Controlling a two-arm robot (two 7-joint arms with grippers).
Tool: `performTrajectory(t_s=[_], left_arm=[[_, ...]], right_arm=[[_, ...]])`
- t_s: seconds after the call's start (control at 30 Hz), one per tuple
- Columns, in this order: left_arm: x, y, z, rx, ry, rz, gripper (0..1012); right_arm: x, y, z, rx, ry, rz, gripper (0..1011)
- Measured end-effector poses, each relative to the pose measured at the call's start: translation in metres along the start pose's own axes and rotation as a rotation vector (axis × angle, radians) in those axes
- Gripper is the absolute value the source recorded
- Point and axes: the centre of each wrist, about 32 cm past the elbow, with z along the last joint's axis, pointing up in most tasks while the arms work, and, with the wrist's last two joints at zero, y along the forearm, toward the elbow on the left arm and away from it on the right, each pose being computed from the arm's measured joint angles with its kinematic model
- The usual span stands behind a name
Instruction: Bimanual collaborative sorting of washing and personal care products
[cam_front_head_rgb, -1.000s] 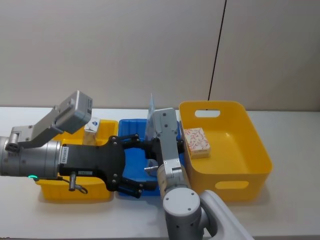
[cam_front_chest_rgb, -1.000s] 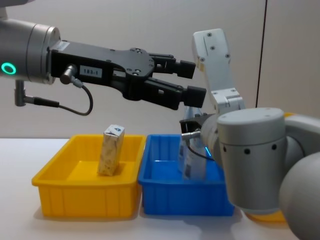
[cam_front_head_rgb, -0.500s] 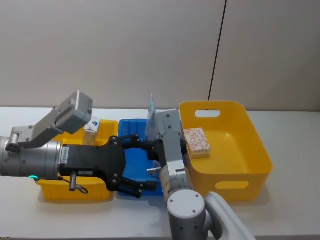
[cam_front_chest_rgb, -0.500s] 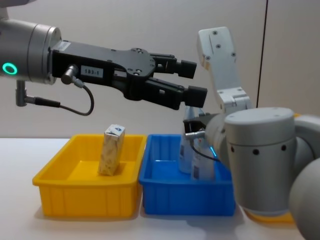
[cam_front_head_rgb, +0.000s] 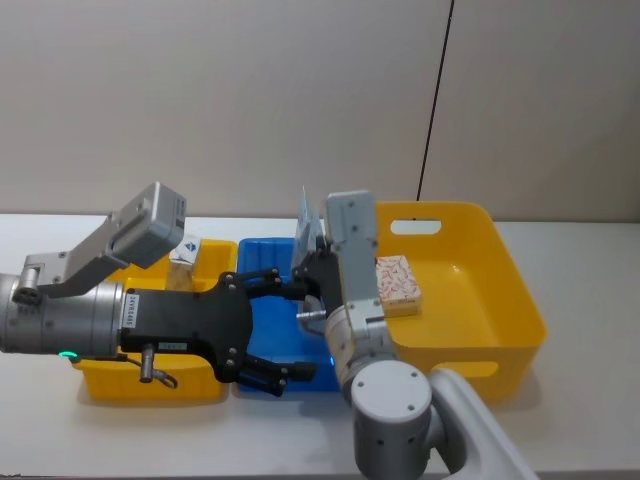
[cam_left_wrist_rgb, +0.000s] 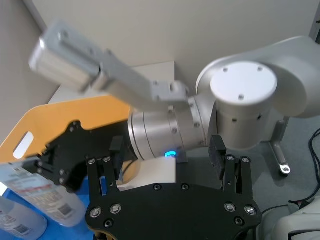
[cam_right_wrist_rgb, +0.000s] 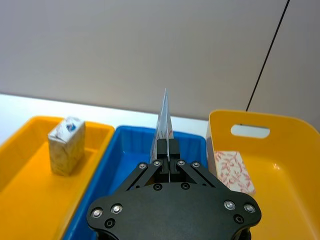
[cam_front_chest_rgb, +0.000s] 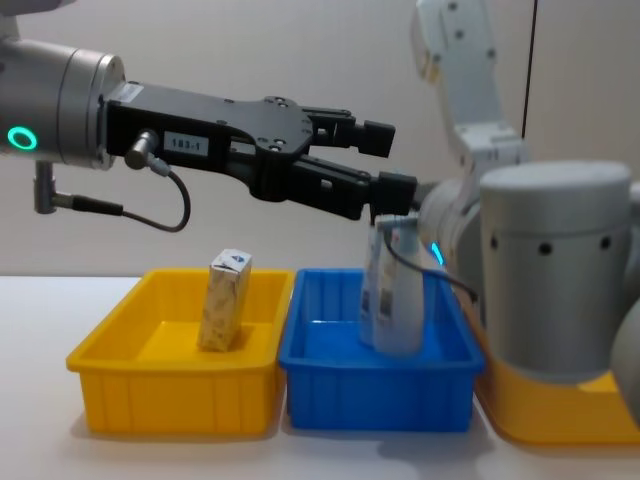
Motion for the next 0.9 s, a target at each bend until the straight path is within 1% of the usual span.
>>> performTrajectory(t_s=[0.1, 0.13, 0.17, 0.2, 0.23, 0.4, 0.53, 0.57, 0.63, 0.77, 0.83, 0.9], left_arm=[[0.0, 0.0, 0.0, 0.0, 0.0, 0.0, 1001], [0.0, -0.0002, 0.0, 0.0, 0.0, 0.0, 1001], [0.0, 0.0001, 0.0, 0.0, 0.0, 0.0, 1001], [0.0001, 0.0009, 0.0, 0.001, 0.0, 0.002, 1001], [0.0, -0.0002, -0.0001, 0.0, 0.0, -0.001, 1001], [0.0, 0.0, -0.0001, 0.0, 0.0, 0.0, 1001], [0.0, 0.0, 0.0, 0.0, 0.0, 0.0, 1001], [0.0, 0.0, 0.0, 0.0, 0.0, 0.0, 1001], [0.0, 0.0, 0.0, 0.0, 0.0, 0.0, 1001], [0.0, 0.0, 0.0, 0.0, 0.0, 0.0, 1001], [0.0, 0.0, 0.0, 0.0, 0.0, 0.0, 1001], [0.0, 0.0, 0.0, 0.0, 0.0, 0.0, 1001]], right_arm=[[0.002, -0.002, 0.006, 0.014, 0.014, 0.007, 0], [0.004, -0.004, 0.01, 0.024, 0.022, 0.012, 0], [0.009, -0.005, 0.009, 0.027, 0.015, 0.011, 0], [0.011, -0.007, 0.01, 0.025, 0.023, 0.014, 0], [0.012, -0.008, 0.014, 0.037, 0.029, 0.017, 0], [0.022, -0.013, 0.033, 0.085, 0.068, 0.025, 0], [0.028, -0.016, 0.042, 0.109, 0.088, 0.026, 0], [0.031, -0.017, 0.047, 0.121, 0.098, 0.023, 0], [0.036, -0.019, 0.052, 0.133, 0.109, 0.021, 0], [0.043, -0.023, 0.058, 0.149, 0.124, 0.016, 0], [0.046, -0.024, 0.059, 0.153, 0.126, 0.013, 0], [0.052, -0.026, 0.059, 0.156, 0.127, 0.006, 0]])
